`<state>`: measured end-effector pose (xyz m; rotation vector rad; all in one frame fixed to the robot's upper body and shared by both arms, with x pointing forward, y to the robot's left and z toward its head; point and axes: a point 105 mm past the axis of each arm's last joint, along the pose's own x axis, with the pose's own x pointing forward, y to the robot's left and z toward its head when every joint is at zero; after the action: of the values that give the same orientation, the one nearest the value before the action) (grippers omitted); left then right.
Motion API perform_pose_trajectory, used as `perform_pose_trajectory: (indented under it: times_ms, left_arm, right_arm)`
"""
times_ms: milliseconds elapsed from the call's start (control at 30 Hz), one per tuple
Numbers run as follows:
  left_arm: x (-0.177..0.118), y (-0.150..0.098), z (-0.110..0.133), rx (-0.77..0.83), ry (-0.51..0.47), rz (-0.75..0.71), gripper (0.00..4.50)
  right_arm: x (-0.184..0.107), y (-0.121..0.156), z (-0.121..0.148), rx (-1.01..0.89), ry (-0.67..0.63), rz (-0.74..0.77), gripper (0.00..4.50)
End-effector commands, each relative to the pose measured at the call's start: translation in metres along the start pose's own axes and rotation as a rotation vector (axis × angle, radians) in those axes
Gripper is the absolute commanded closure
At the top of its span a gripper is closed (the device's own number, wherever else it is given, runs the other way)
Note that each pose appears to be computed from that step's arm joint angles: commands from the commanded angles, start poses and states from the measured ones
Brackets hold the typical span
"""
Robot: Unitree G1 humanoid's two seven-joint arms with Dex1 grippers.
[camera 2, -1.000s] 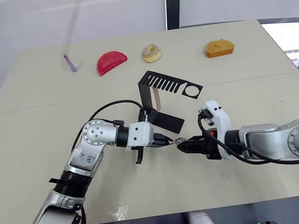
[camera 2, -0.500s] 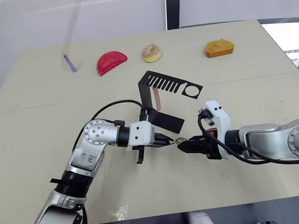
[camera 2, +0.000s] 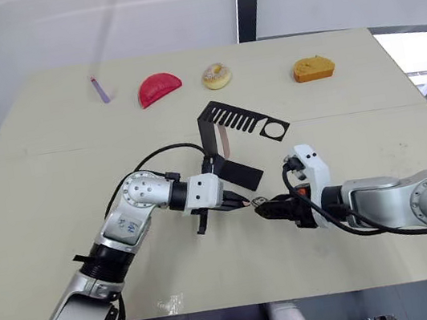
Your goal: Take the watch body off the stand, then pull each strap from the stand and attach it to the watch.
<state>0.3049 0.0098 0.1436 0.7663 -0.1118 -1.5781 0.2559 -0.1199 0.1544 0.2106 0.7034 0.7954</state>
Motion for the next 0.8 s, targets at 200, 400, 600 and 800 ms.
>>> perform_pose_trajectory:
  times_ms: [200, 400, 600, 800]
  left_arm:
    - [0.0148, 0.0051, 0.0379, 0.098, -0.110, 0.009, 4.50]
    - [0.0170, 0.0061, 0.0387, 0.097, -0.113, 0.014, 4.50]
    - [0.0174, 0.0072, 0.0381, 0.097, -0.110, 0.023, 4.50]
    - [0.0181, 0.0096, 0.0409, 0.095, -0.118, 0.037, 4.50]
  right_arm:
    - [0.0027, 0.0220, 0.0023, -0.036, -0.008, 0.100, 2.99]
    - [0.0033, 0.0233, 0.0029, -0.027, -0.010, 0.109, 2.99]
    - [0.0032, 0.0259, 0.0037, -0.013, -0.014, 0.123, 2.99]
    - [0.0032, 0.0229, 0.0044, -0.038, -0.011, 0.091, 2.99]
